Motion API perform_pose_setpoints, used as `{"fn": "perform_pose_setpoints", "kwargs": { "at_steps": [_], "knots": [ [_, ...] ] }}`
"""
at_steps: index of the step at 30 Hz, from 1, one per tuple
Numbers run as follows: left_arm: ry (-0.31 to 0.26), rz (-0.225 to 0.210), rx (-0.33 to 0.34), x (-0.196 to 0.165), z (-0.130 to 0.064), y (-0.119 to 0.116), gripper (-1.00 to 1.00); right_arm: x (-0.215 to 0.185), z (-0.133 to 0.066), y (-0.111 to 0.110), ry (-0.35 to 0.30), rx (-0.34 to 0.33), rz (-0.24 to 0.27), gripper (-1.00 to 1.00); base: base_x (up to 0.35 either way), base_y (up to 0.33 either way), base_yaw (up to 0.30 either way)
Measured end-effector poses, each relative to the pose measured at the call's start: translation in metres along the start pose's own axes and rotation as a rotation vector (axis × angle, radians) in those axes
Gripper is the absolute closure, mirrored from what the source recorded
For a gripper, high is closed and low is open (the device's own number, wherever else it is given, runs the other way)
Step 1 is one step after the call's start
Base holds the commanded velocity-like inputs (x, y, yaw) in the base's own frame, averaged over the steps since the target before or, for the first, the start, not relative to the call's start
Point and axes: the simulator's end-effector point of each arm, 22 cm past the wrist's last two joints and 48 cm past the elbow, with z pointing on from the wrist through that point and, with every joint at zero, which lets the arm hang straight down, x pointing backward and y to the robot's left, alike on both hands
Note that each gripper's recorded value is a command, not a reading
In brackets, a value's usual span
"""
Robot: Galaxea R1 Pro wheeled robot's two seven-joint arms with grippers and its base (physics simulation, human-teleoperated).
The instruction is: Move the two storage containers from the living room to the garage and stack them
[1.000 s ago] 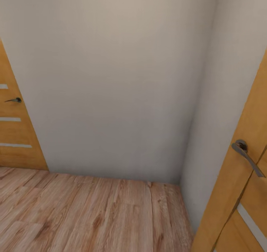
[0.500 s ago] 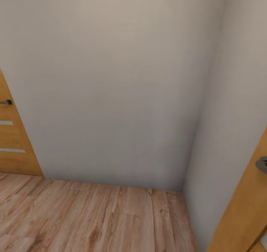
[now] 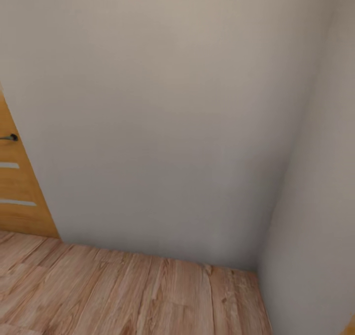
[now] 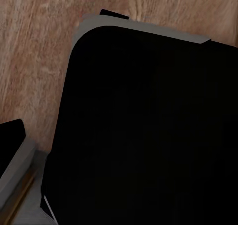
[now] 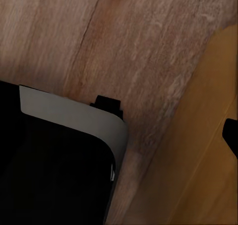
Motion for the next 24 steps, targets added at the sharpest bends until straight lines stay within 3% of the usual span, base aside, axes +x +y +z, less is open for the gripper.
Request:
{"fn": "perform_pose_setpoints", "kwargs": {
  "at_steps": [15,24],
  "knots": [
    [0.0,-0.001,0.0,0.0,0.0,0.0,-1.0,-0.0002,0.0001,0.0,0.0,0.0,-0.001,-1.0,0.306,0.0,0.268],
    [0.001,-0.002,-0.001,0.0,0.0001,-0.0005,-1.0,-0.0015,0.0006,0.0017,-0.004,0.003,0.01,-1.0,0.024,0.0,0.27]
  ]
}}
